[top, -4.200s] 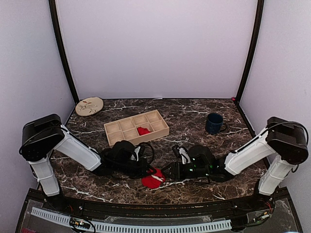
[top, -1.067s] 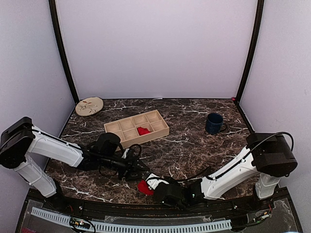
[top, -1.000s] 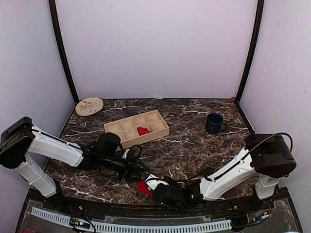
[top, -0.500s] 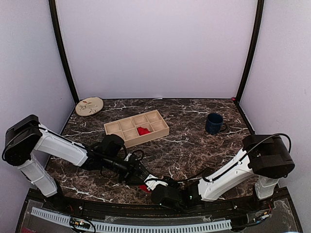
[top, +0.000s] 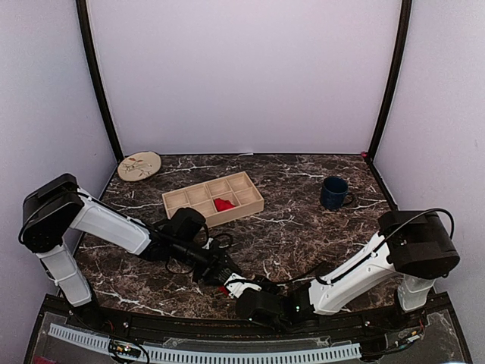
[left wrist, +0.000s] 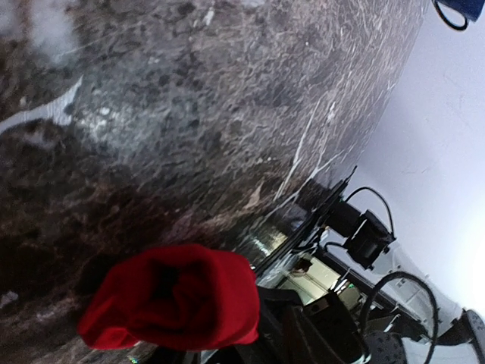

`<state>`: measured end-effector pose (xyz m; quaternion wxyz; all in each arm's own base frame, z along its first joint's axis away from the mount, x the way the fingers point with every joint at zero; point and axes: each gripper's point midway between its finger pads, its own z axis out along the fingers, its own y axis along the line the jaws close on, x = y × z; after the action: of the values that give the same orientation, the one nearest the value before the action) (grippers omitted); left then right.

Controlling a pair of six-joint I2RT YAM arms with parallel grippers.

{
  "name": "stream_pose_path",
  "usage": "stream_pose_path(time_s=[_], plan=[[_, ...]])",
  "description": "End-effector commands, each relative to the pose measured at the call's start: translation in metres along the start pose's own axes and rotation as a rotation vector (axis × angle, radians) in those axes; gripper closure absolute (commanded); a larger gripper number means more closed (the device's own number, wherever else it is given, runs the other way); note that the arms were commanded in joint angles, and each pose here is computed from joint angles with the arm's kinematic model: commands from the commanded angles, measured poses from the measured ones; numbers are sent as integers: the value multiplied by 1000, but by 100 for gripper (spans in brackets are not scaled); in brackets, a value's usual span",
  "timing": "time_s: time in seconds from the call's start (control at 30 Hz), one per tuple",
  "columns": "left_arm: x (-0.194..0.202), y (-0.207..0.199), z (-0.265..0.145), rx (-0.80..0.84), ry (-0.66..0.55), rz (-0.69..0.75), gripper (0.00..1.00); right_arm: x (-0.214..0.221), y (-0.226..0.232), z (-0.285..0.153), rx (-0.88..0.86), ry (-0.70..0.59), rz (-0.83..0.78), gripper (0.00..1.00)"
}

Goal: Roll the socks
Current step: Roll the sock at the center of the board.

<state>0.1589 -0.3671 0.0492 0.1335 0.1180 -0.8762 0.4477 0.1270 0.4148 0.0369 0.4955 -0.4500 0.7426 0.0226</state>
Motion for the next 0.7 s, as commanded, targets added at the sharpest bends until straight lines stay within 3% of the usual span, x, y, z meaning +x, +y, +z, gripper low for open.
stream_pose_path(time_s=[0.0, 0.27, 0.47, 0.67], plan=[[1, 9, 0, -41, 5, 16, 67, -8, 6, -3, -10, -33, 11, 100], [0, 21, 5, -61, 13, 32, 99, -2, 7, -3, -18, -19, 19, 100], [-6, 26, 6, -92, -10, 109, 100, 1, 2, -10, -31, 0, 64, 100], [-14, 37, 7, -128, -47, 177, 100, 7, 3, -15, -63, 34, 104, 80]])
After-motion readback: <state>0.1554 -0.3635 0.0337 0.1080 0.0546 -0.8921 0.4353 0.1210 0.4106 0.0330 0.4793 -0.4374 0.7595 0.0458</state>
